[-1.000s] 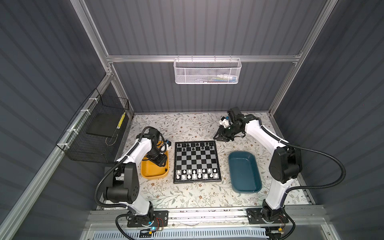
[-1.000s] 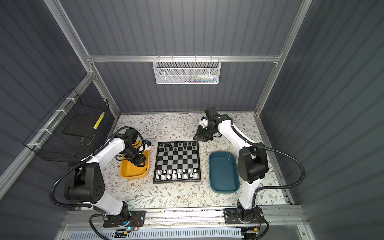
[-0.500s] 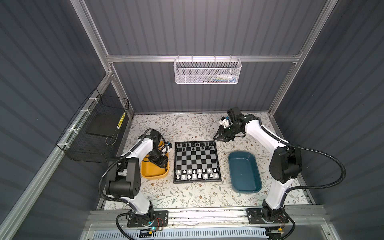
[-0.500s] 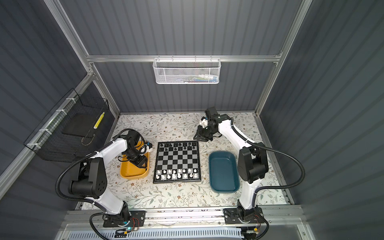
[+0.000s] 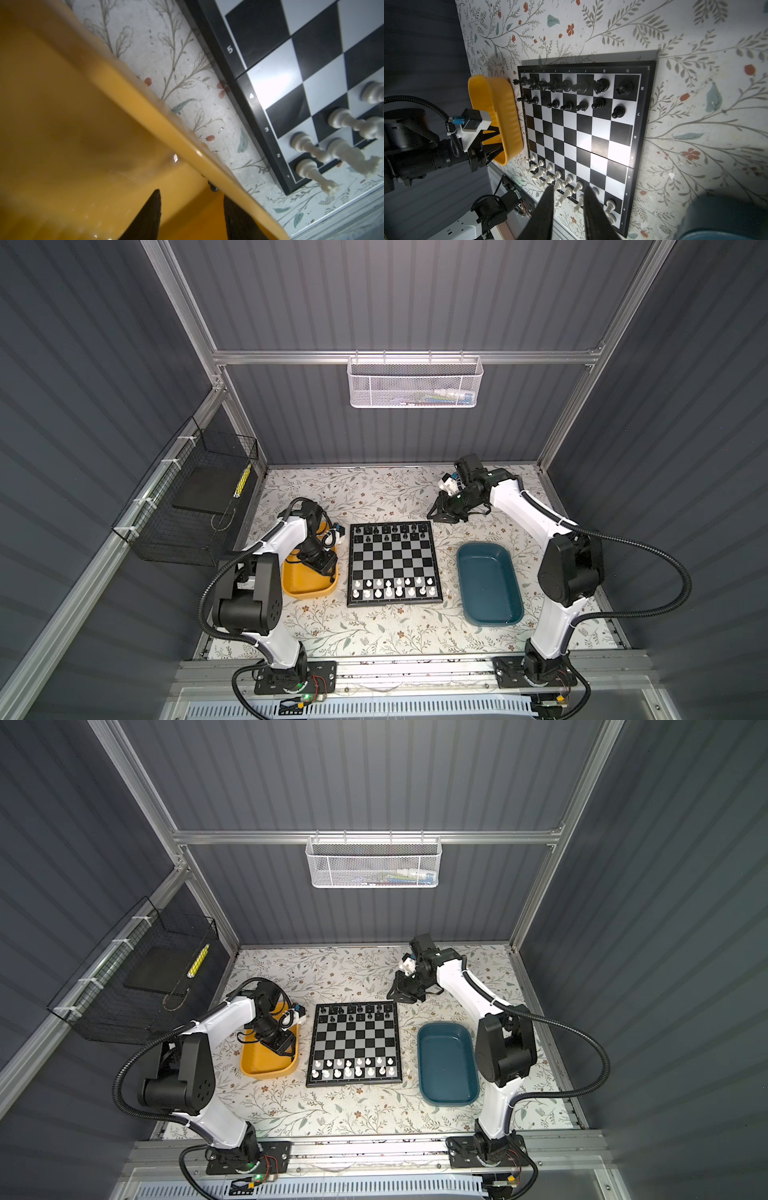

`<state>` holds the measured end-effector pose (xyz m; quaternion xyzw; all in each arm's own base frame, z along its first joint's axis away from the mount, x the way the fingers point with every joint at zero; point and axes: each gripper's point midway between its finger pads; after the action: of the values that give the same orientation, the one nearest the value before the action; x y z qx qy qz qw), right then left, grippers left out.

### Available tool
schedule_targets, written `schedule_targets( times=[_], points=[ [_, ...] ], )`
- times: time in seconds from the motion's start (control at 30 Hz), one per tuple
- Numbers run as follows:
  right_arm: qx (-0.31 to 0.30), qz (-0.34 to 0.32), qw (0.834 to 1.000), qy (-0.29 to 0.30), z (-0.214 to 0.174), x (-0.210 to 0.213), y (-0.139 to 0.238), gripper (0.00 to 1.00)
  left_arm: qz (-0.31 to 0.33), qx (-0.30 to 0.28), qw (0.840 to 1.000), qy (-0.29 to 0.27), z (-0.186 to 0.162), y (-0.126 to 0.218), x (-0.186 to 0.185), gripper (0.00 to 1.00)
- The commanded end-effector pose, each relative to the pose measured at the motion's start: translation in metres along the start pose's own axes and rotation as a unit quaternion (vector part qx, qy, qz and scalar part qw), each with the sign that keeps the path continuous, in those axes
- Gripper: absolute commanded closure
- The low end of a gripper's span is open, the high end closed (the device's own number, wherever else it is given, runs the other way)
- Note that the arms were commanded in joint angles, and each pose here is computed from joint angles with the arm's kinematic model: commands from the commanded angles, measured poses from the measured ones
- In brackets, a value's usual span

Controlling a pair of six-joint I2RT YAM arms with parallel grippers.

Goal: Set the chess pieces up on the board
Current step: 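Lower the left gripper toward the last black pawn in the yellow tray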

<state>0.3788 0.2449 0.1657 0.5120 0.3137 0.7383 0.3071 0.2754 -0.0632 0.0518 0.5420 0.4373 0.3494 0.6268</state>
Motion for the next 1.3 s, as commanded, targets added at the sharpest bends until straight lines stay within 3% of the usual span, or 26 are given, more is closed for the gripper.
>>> schedule_targets(
  times=[0.0,0.87,1.27],
  points=[
    [0.003,0.004,1.000,0.003,0.0021,0.0014,-0.0021,0.72,-0.020,0.016,1.000,0.014,-0.0066,-0.0080,-0.0055,0.49],
    [0.003,0.006,1.000,0.005,0.0025,0.0028,-0.0032,0.72,-0.024,0.026,0.999,0.024,-0.0133,-0.0161,-0.0068,0.50],
    [0.002,0.007,1.000,0.006,0.0043,0.0036,-0.0036,0.72,-0.021,0.021,0.999,0.022,-0.0114,-0.0140,-0.0061,0.57]
  ],
)
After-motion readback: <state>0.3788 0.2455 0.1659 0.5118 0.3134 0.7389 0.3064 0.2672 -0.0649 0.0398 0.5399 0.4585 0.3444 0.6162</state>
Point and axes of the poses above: each gripper's point midway between its finger pads, its own y axis back along the fingers, its own x axis along the line the jaws close on, z = x × y, and after that the axes turned 14 degrees about y, right-handed
